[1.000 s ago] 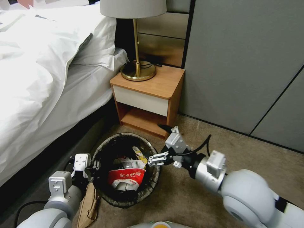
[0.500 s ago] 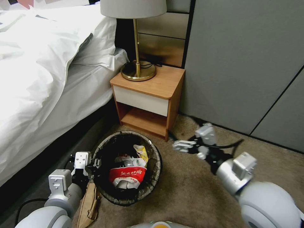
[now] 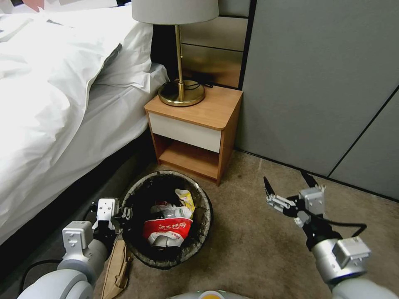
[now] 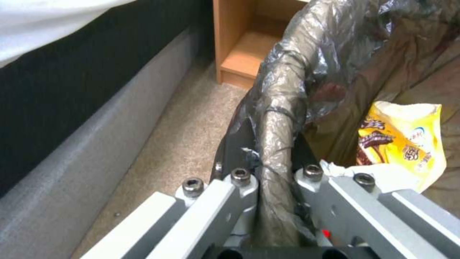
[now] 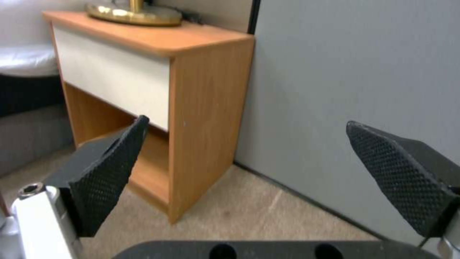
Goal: Pick up the trash bin, then pick up the garbage from the floor and place it into the trash bin.
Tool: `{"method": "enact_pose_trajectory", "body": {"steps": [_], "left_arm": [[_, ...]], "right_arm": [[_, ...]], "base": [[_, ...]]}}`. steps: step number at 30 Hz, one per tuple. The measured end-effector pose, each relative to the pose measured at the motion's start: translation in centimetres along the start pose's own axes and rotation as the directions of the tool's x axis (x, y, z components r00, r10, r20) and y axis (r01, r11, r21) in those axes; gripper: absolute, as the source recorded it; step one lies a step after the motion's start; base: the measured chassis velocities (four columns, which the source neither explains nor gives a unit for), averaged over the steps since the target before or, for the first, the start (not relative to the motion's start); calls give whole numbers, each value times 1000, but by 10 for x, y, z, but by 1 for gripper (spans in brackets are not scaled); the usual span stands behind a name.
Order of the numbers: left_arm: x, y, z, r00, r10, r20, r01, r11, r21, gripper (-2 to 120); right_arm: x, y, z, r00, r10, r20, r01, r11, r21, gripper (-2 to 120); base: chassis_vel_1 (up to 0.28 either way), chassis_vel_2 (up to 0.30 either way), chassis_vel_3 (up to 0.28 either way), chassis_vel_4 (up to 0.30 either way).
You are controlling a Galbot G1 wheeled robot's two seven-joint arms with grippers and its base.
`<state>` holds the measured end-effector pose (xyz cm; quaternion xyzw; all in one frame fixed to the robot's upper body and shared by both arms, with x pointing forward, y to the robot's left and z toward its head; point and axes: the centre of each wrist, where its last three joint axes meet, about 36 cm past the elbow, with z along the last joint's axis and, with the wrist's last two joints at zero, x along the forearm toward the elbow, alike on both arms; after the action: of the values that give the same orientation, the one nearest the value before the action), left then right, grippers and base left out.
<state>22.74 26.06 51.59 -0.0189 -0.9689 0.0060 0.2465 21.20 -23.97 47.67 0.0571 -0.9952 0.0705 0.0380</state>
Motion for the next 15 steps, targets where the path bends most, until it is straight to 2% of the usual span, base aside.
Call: {"method": "enact_pose_trajectory", "body": {"steps": [8,15], "left_arm": [[0,0,1,1000,4,-1,-4,1000,14,1],[0,0,0,1000,14,1,-14,1000,20,1]], "right_arm": [[6,4,4,1000,23,1,-23,1000,-4,100],[7,6,1,999,36,6,-36,999,-3,100]], "base": [[0,0,0,0],[37,53,53,44]]}}
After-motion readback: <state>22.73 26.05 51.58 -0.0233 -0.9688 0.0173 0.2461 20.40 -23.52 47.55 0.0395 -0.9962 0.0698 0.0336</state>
